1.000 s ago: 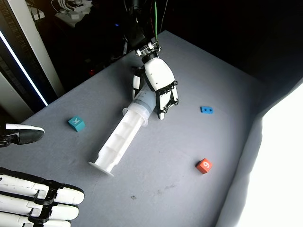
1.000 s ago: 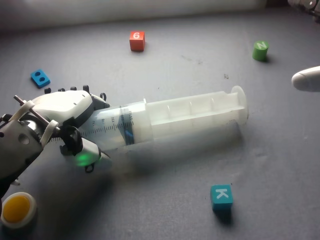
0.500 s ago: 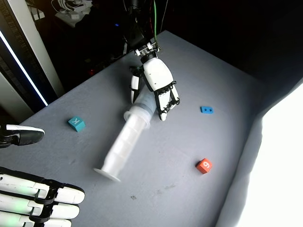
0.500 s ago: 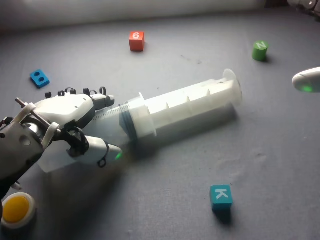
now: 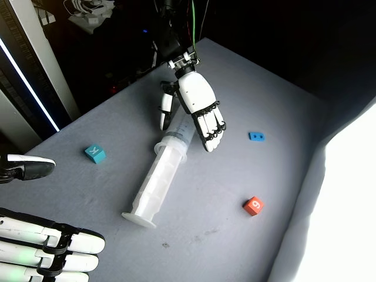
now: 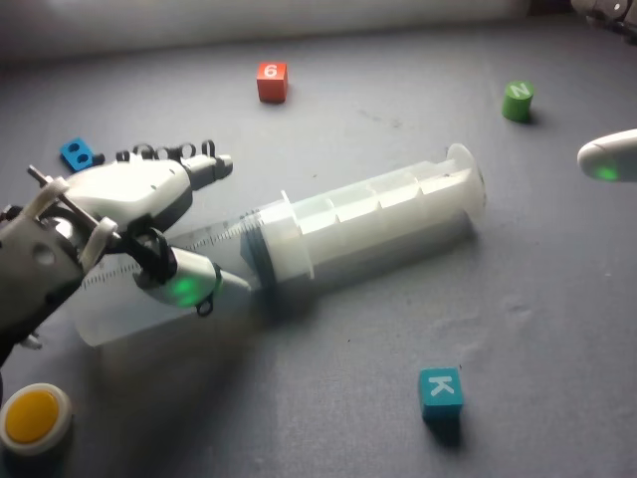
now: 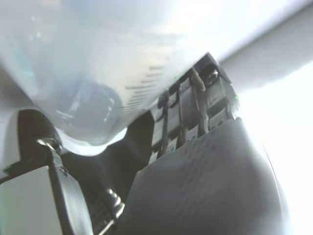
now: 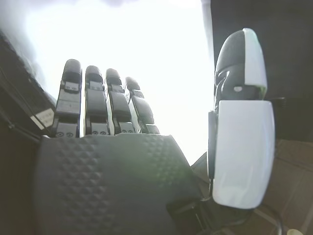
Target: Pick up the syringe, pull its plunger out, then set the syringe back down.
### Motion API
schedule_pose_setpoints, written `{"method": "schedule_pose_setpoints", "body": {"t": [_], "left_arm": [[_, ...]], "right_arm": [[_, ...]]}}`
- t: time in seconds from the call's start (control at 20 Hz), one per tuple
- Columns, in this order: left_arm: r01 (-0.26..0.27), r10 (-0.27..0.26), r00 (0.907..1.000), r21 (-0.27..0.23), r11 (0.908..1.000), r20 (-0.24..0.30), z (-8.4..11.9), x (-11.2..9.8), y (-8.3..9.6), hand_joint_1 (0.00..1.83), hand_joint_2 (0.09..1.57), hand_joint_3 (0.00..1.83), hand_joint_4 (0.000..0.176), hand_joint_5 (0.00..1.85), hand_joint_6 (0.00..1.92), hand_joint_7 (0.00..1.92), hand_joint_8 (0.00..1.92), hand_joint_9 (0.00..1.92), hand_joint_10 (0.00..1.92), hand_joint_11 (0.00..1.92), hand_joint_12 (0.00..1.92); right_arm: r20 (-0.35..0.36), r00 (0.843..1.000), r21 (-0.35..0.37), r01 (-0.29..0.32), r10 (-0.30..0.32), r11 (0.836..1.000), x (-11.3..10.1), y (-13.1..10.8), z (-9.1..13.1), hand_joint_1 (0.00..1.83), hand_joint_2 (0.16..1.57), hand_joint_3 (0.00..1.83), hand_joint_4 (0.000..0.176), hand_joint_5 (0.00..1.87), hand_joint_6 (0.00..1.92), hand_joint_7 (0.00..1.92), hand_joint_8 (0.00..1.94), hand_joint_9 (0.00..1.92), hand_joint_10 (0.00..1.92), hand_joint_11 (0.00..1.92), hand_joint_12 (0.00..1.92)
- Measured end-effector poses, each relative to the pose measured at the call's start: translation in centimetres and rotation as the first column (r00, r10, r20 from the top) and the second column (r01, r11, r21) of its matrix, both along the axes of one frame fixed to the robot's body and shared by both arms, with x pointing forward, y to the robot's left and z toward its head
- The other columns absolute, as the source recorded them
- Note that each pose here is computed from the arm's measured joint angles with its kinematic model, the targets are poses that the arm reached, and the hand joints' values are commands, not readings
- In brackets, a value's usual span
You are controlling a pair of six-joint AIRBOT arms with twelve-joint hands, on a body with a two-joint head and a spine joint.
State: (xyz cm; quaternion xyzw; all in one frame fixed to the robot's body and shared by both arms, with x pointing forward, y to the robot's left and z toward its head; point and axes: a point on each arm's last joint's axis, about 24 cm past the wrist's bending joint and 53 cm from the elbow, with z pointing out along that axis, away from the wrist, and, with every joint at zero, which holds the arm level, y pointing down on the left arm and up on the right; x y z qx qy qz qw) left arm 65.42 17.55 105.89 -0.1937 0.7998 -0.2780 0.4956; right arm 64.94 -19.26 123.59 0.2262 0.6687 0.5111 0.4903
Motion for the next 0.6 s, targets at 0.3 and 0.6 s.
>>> {"method": "schedule_pose_setpoints", "body": {"t": [0.3,0.6], "left_arm": [[0.068,-0.068,0.9921,0.009,0.9977,0.106,4.9,1.2,-1.6,0.70,0.98,0.00,0.000,0.11,0.00,0.19,0.00,0.22,0.00,0.00,0.68],[0.134,-0.134,0.9737,0.012,0.9909,0.184,9.6,1.2,-3.1,0.65,0.90,0.00,0.000,0.32,0.05,0.44,0.06,0.43,0.08,0.00,0.96]], "right_arm": [[0.001,1.000,-0.001,-0.001,0.001,1.000,0.0,0.0,0.0,0.80,0.91,0.00,0.000,0.00,0.00,0.05,0.00,0.07,0.00,0.00,0.35],[0.005,1.000,-0.011,-0.010,0.010,1.000,-0.1,0.3,-0.1,0.70,0.92,0.00,0.000,0.13,0.03,0.25,0.03,0.26,0.05,0.00,0.77]]}}
